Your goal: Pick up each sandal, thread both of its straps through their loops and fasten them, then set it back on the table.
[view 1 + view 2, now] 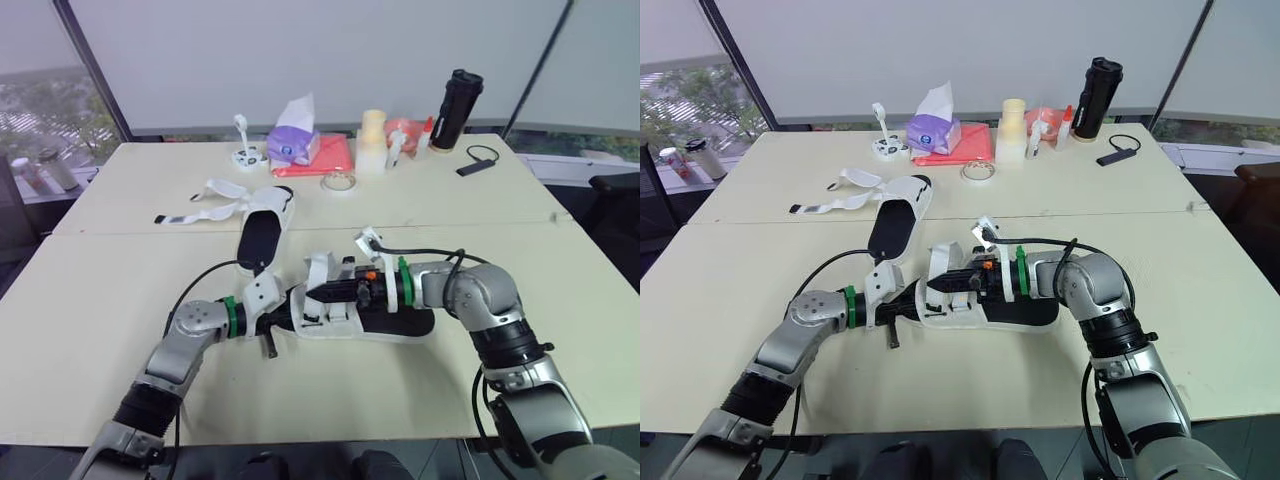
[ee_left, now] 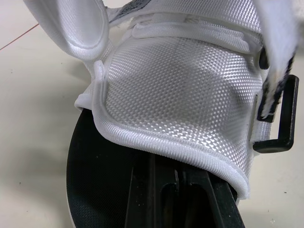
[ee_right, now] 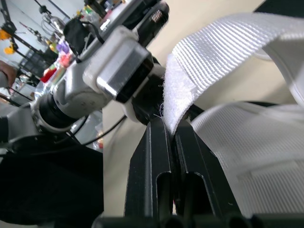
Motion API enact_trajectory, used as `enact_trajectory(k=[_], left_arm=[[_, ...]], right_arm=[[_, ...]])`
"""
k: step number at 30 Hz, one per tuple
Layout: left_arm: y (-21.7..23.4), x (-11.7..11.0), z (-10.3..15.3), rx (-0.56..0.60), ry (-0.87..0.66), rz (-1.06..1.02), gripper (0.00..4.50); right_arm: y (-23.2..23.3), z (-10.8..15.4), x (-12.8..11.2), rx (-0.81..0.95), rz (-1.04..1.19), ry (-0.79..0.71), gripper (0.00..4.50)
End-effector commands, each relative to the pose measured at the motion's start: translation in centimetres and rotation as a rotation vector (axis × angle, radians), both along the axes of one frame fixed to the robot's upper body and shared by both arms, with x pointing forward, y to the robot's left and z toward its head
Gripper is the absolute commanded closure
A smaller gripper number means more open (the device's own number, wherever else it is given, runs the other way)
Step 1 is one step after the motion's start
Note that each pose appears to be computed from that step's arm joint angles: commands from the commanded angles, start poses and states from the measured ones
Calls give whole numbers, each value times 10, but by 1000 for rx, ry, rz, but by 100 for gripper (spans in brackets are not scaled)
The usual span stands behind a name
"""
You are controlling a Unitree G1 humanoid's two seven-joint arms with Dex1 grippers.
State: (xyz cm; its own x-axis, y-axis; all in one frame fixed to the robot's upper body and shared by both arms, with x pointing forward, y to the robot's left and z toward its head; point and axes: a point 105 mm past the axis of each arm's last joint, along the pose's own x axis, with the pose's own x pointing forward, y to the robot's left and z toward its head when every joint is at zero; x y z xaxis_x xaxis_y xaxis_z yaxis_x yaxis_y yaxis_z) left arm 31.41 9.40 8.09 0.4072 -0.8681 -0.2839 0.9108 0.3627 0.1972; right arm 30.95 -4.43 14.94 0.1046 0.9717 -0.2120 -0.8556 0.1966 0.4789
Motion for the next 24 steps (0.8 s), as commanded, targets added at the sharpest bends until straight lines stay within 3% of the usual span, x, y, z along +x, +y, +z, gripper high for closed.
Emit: enact_trajectory(k=[1, 16, 24], left_arm=[[15, -9, -35, 81, 132, 42, 450], [15, -17, -39, 83, 149, 48, 450], [14, -27, -42, 74, 169, 57, 450]], right_arm=[[0, 5, -4, 12, 26, -23, 443], [3, -15, -19, -18, 38, 162, 443], [2, -2, -13, 31, 15, 197, 443]])
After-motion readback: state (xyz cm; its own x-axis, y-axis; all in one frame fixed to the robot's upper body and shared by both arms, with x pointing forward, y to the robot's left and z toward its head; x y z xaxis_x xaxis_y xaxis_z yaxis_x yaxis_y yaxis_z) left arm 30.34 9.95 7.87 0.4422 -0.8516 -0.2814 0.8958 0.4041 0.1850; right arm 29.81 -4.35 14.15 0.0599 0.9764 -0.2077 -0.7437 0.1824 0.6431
